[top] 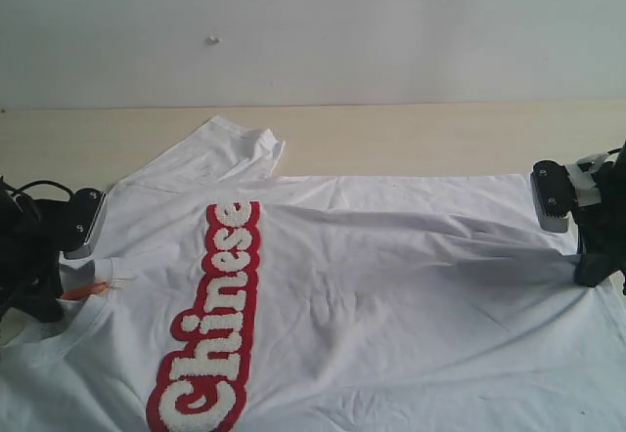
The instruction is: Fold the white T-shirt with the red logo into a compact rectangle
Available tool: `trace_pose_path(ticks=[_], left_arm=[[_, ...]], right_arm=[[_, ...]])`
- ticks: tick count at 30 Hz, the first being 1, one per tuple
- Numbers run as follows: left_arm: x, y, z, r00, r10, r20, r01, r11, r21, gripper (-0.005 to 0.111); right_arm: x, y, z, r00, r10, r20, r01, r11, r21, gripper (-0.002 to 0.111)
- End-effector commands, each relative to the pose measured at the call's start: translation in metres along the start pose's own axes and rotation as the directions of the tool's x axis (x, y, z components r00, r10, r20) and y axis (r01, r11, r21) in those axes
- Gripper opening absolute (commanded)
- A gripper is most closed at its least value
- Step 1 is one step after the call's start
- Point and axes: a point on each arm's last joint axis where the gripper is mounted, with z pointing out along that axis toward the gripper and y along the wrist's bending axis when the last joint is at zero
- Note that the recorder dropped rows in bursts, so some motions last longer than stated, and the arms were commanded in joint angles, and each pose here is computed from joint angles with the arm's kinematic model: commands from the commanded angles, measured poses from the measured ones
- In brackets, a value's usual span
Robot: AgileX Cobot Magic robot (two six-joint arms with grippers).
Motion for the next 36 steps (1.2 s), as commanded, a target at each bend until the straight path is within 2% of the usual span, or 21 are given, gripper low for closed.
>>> trace_pose_path(ticks=[1,6,13,17,21,23,24,27,30,32,36], left_arm=[[0.01,0.003,0.021,0.996,0.041,-0.082,-0.042,0.999,-0.008,0.0],[-0.002,0.014,-0.014,0.999,-0.032,0.014,0.034,0.991,-0.126,0.0],[-0.005,0.012,-0.043,0.999,-0.023,0.034,0.03,0.977,-0.21,0.0],[-0.008,0.002,-0.094,0.999,-0.004,0.045,0.018,0.944,-0.33,0.0],[-0.007,-0.014,-0.145,0.995,-0.076,0.066,0.098,0.885,-0.455,0.0],[-0.003,-0.024,-0.167,0.986,-0.15,0.071,0.165,0.837,-0.522,0.0],[0.0,-0.027,-0.175,0.979,-0.195,0.064,0.198,0.809,-0.553,0.0],[0.013,-0.044,-0.203,0.918,-0.384,0.098,0.353,0.679,-0.644,0.0],[0.014,-0.061,-0.225,0.89,-0.422,0.171,0.415,0.6,-0.684,0.0],[0.015,-0.074,-0.237,0.885,-0.42,0.2,0.429,0.573,-0.698,0.0],[0.017,-0.096,-0.252,0.879,-0.427,0.212,0.439,0.551,-0.71,0.0]], right_arm=[[0.0,0.0,0.0,1.0,-0.009,-0.006,0.009,1.0,-0.009,0.0],[-0.002,0.0,-0.029,0.999,0.032,0.021,-0.034,0.994,0.1,0.0],[-0.009,0.009,-0.065,0.99,0.074,0.117,-0.092,0.983,0.157,0.0],[-0.011,0.022,-0.107,0.985,0.071,0.159,-0.112,0.957,0.267,0.0],[-0.014,0.037,-0.143,0.97,0.069,0.233,-0.15,0.924,0.352,0.0],[-0.017,0.051,-0.164,0.953,0.065,0.295,-0.177,0.913,0.369,0.0],[-0.018,0.057,-0.172,0.948,0.058,0.314,-0.181,0.908,0.378,0.0],[-0.017,0.084,-0.207,0.938,0.028,0.346,-0.195,0.867,0.459,0.0],[-0.015,0.105,-0.227,0.924,0.041,0.379,-0.236,0.843,0.483,0.0],[-0.014,0.119,-0.236,0.924,0.029,0.382,-0.229,0.841,0.491,0.0],[-0.012,0.138,-0.249,0.92,0.02,0.393,-0.233,0.831,0.505,0.0]])
